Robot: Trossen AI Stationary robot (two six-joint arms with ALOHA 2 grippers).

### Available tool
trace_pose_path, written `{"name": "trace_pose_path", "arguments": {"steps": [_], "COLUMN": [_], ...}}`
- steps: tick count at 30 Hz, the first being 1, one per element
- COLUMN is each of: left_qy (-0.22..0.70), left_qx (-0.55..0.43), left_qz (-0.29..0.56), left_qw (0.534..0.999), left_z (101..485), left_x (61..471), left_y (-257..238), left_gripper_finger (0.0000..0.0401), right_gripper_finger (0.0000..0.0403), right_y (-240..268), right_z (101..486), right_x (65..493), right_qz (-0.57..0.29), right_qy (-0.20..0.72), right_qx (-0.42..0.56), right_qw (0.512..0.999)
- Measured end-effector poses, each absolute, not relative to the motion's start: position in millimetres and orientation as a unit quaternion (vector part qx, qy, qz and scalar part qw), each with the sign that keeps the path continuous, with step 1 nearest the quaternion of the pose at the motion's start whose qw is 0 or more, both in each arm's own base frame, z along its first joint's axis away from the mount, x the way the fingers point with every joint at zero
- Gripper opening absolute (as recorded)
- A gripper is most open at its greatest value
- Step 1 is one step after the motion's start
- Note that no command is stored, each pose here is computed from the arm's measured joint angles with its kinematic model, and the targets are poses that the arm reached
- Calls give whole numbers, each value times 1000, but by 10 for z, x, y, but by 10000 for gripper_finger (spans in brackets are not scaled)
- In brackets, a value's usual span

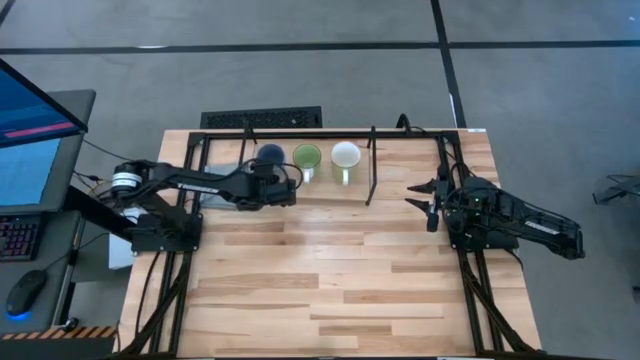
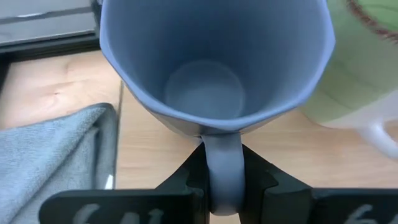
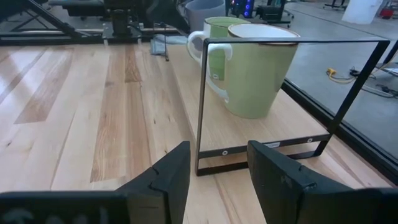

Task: Stack small to large cups/mugs on shelf
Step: Put the blue mug on the shelf

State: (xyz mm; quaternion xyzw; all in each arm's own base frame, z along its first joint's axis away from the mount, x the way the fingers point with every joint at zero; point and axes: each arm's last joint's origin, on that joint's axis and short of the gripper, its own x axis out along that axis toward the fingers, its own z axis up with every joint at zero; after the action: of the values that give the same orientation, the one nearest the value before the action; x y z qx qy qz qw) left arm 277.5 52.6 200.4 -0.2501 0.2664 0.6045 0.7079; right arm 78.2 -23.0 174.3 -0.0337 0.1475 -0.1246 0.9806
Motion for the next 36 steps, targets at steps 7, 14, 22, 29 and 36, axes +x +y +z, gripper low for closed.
{"name": "trace_pose_path", "arguments": {"steps": [7, 14, 22, 29, 36], "left_qy": [263, 270, 279, 283, 283], "left_qx": [-251, -261, -268, -272, -273], "left_qz": [609, 602, 594, 590, 589], "left_qw": [705, 705, 706, 706, 706], "left_z": [1983, 1982, 1979, 1975, 1971], "left_x": [2786, 2790, 2793, 2796, 2798], "left_y": [530, 525, 512, 509, 505], "left_gripper_finger": [27, 27, 27, 27, 27], "right_gripper_finger": [181, 181, 182, 181, 182], "right_y": [-230, -230, -230, -230, -230], "right_z": [1743, 1743, 1743, 1743, 1743], "right_x": [782, 782, 782, 782, 782], "right_qz": [-125, -124, -124, -124, -124], "right_qy": [148, 148, 148, 148, 148], "right_qx": [-34, -34, -34, -34, -34], "right_qw": [981, 981, 981, 981, 981]}}
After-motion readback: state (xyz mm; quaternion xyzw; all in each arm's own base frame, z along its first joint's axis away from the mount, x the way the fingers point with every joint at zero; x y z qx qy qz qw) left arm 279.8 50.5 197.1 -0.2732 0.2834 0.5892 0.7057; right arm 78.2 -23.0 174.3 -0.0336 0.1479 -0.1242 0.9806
